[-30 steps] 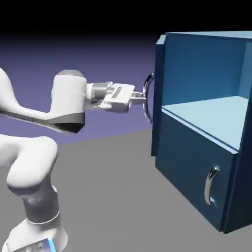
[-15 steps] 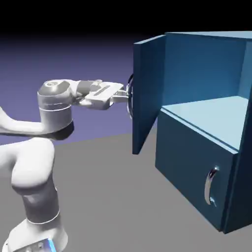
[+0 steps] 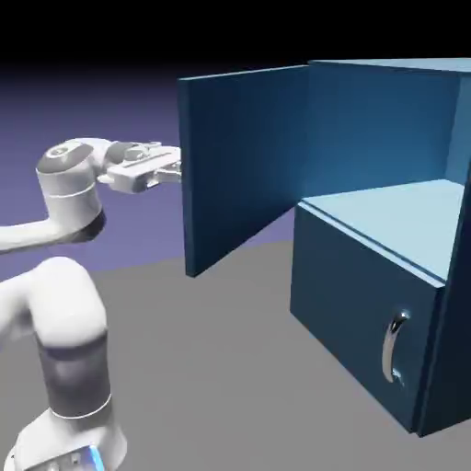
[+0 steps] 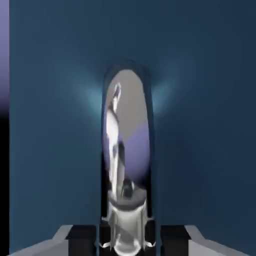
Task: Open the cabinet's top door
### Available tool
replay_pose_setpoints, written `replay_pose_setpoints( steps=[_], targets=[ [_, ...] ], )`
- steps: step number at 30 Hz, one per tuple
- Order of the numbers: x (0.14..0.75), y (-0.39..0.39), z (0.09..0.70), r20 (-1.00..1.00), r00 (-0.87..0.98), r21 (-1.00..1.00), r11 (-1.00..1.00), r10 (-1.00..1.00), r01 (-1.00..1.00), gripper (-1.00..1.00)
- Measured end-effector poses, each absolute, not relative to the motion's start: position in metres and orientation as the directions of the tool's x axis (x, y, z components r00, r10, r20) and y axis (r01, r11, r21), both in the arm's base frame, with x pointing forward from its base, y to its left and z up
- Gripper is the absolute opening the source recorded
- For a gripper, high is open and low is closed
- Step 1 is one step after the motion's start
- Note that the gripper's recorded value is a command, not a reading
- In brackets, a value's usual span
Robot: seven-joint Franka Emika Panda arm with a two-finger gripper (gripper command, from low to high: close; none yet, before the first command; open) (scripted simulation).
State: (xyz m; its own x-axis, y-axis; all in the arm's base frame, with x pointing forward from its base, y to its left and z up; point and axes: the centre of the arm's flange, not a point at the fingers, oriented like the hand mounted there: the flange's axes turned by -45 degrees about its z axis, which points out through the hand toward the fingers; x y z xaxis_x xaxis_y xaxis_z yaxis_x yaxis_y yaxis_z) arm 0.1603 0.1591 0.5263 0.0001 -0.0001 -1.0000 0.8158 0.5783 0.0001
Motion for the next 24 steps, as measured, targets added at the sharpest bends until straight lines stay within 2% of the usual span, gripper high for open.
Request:
replay_pose_setpoints(
  steps=[11, 24],
  targets=[
    [0.140, 0.276, 0.526, -1.000, 0.000, 0.000, 0.353, 0.000, 0.935, -1.00],
    [0.149, 0.390, 0.526, -1.000, 0.000, 0.000, 0.117, 0.000, 0.993, -1.00]
  ],
)
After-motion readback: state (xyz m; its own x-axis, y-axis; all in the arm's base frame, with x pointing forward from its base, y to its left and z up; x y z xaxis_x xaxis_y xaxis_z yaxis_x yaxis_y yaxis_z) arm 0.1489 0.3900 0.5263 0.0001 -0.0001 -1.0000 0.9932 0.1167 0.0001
